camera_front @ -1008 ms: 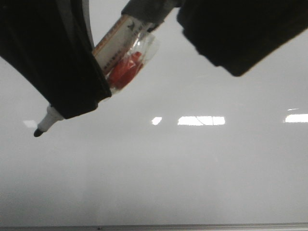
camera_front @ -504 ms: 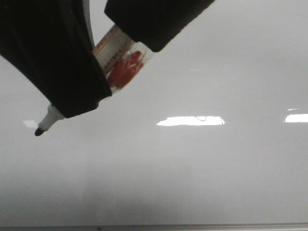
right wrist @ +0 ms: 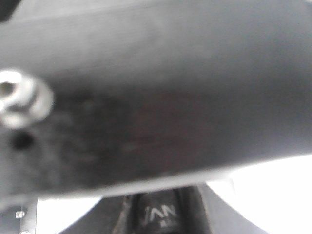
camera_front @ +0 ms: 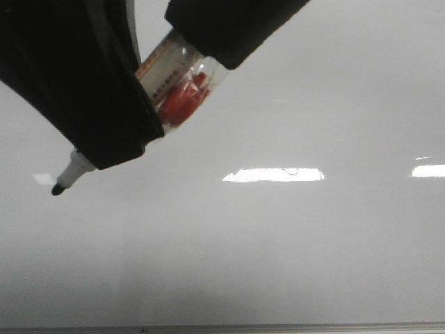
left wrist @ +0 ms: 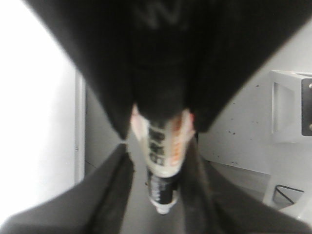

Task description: Write number 7 on whiteboard

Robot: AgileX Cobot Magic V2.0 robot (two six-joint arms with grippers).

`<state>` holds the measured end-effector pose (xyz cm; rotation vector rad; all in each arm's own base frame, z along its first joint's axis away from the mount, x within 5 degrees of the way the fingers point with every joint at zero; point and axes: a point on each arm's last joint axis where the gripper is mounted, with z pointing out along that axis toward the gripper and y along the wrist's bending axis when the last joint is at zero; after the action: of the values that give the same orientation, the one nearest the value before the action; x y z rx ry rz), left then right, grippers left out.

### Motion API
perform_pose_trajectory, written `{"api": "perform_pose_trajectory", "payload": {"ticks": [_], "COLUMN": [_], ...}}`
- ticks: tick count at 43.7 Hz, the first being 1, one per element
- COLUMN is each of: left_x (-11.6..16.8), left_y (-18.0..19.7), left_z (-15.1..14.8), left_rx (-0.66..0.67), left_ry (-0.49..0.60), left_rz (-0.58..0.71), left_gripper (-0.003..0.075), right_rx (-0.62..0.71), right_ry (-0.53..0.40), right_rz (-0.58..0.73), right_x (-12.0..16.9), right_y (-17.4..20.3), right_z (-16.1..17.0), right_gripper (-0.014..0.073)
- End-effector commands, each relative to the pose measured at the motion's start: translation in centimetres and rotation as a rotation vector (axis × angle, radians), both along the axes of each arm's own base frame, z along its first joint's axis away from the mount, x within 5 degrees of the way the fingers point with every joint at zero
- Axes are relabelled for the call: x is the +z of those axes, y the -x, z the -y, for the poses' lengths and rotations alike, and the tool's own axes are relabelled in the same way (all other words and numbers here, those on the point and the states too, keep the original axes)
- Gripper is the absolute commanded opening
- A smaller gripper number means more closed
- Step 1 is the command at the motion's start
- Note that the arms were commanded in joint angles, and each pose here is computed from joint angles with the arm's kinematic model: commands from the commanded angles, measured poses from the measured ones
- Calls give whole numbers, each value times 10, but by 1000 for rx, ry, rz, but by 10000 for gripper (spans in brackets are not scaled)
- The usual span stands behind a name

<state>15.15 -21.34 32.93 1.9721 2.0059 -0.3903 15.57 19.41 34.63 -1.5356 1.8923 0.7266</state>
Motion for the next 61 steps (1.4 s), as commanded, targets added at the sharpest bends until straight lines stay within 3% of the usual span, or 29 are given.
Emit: {"api": "perform_pose_trajectory", "payload": {"ticks": [1,11,21,30,36,44,61], "left_x": [27,49,51,49,39,39,40], "left_y": [3,16,10,24,38,40,39], "left_z": [-4,-31,-86,-129,-145,-153,-153], "left_rx": [50,127,407,669,792,844,847], "left_ry": [127,213,311,478,543,558,564], "left_rz": [82,139,180,194,175,211,219], "left_gripper": [375,388,388,388,388,388,388], "right_rx": [-16,-107,-297,-506,-633,-656,-791], "right_ry": [-77,-82,-82,-205,-308,-313,-453], "right_rz": [26,67,134,158,132,153,327], "right_x": [19,33,50,45,26,6,15], "right_y": [2,6,25,50,63,62,5], "right_z": [1,23,66,101,115,117,102], "right_gripper": [-66,-66,-66,-66,-66,-66,-66]}}
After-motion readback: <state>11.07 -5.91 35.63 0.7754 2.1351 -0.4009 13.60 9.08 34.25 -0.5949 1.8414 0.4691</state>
